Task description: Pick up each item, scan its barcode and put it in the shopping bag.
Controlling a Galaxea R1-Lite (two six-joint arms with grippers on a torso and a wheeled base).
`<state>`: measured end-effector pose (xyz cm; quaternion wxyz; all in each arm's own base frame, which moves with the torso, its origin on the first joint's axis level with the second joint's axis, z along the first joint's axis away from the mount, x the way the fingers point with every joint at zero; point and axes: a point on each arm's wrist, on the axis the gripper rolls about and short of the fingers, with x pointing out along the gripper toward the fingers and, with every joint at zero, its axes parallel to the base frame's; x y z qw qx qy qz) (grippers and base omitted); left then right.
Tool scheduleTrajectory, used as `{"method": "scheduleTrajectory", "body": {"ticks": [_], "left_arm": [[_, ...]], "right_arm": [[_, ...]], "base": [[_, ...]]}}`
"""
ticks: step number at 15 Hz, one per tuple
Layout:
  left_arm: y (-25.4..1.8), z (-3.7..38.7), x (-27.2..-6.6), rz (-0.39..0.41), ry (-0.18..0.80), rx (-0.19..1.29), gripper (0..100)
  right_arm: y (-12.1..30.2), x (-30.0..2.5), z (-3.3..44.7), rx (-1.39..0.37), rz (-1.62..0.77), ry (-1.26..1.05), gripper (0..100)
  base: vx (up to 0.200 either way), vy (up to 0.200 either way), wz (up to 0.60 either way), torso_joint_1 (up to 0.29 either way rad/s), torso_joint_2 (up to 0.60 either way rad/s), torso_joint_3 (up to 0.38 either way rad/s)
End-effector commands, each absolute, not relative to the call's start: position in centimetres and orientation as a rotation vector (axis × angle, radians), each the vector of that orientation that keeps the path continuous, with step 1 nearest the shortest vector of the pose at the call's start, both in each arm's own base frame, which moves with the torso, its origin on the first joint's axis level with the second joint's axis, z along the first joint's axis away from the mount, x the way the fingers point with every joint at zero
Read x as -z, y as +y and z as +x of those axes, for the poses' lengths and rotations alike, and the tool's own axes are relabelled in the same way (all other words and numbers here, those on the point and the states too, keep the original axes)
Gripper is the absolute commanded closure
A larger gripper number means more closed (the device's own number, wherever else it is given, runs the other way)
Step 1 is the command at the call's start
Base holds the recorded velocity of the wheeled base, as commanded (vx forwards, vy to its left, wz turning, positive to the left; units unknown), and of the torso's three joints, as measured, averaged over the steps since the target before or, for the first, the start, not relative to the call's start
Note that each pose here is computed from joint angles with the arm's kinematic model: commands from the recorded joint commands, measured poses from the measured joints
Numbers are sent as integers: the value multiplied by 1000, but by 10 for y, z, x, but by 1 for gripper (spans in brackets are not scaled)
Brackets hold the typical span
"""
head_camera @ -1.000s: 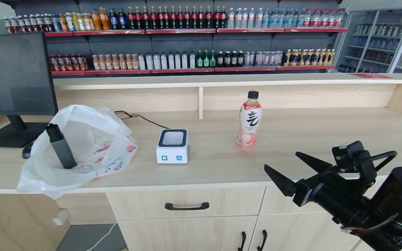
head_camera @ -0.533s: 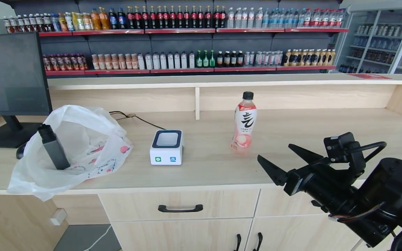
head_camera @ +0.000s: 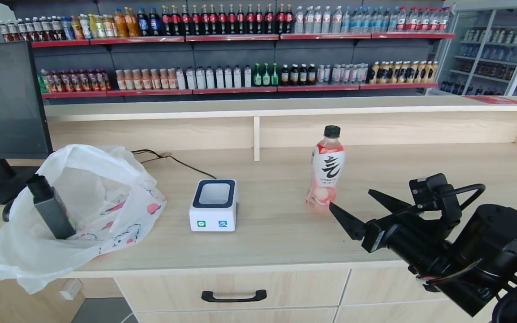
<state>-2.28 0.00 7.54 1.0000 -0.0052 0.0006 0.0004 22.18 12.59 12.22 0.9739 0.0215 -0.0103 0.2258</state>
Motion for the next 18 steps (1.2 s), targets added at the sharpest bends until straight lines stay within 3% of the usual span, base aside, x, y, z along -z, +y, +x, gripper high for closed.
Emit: {"method": "scheduleTrajectory", "body": {"ticks": [1,18], "left_arm": [[0,-23,-75,-11,2,0,0],[0,-23,-75,-12,2,-2,0]], "right_arm": [[127,-121,223,-459,41,-17,0],[144,-94,290,-399,28,-20,0]], "base": [[0,0,0,0,0,0],[0,0,0,0,0,0]]}}
